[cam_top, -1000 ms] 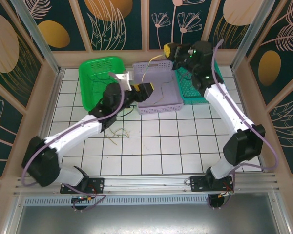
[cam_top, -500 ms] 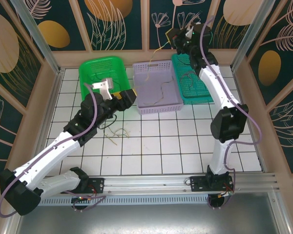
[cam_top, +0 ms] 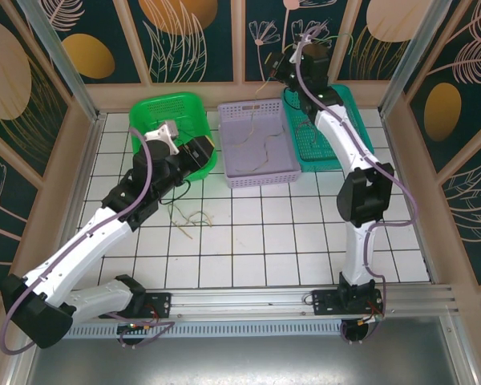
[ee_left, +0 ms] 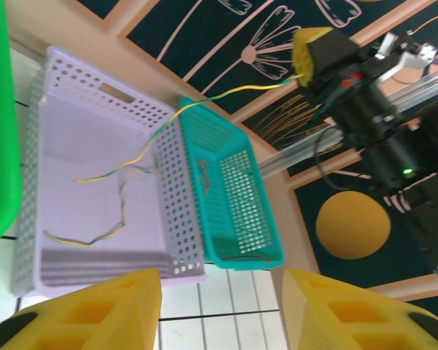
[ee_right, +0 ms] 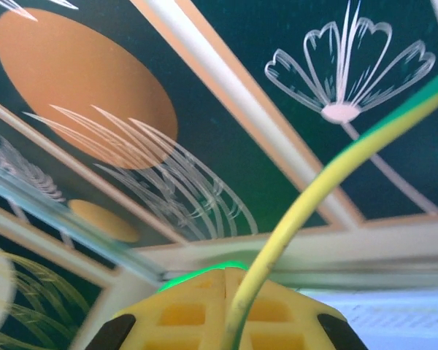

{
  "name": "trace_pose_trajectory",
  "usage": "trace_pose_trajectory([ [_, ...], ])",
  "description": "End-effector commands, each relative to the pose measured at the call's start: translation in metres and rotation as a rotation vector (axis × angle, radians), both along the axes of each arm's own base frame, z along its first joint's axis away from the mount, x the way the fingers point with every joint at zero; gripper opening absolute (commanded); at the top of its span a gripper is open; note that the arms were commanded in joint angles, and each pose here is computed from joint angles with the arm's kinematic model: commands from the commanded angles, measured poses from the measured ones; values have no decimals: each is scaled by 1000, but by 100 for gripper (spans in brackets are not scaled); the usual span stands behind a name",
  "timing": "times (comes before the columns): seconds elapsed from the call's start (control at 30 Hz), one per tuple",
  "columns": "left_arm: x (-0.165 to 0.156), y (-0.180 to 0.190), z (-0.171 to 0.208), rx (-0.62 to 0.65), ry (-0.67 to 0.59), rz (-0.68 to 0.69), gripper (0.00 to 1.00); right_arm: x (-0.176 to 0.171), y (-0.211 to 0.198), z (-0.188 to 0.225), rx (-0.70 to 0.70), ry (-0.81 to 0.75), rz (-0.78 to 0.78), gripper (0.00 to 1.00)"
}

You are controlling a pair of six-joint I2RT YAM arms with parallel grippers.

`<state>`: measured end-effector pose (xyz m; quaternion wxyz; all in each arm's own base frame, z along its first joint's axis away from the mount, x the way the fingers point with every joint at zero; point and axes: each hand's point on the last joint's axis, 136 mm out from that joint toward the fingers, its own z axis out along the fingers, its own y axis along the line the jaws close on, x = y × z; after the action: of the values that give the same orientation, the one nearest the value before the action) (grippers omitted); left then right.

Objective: Untangle the cables

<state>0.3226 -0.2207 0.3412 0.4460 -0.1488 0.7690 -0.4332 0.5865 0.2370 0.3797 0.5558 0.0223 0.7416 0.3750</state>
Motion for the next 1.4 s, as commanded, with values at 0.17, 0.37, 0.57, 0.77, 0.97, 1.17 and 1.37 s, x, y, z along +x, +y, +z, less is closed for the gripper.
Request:
trace_pose_trajectory([
  [0.17, -8, 2, 10, -50, 0, -13, 43, 31, 12, -55, -431, -189, -114, 0],
  [0.37, -17, 13, 1, -56, 15, 16, 42, -7, 68, -128, -547, -89, 86, 0],
  [0.57, -19, 15, -2, -54, 18, 15, 42, -57, 96, -173, -449, 147, 259, 0],
  [0.77, -16, 7, -5, -53, 21, -13, 42, -83, 99, -218, -329, 394, 320, 0],
  [0.97, -17, 6, -5, -51, 20, -20, 41, -103, 112, -248, -240, 574, 409, 0],
  [1.17, -20, 10, -5, -51, 15, -13, 41, -118, 125, -261, -203, 657, 486, 0],
  [1.37, -21, 12, -14, -48, 31, -7, 40, -122, 129, -287, -169, 782, 523, 0],
])
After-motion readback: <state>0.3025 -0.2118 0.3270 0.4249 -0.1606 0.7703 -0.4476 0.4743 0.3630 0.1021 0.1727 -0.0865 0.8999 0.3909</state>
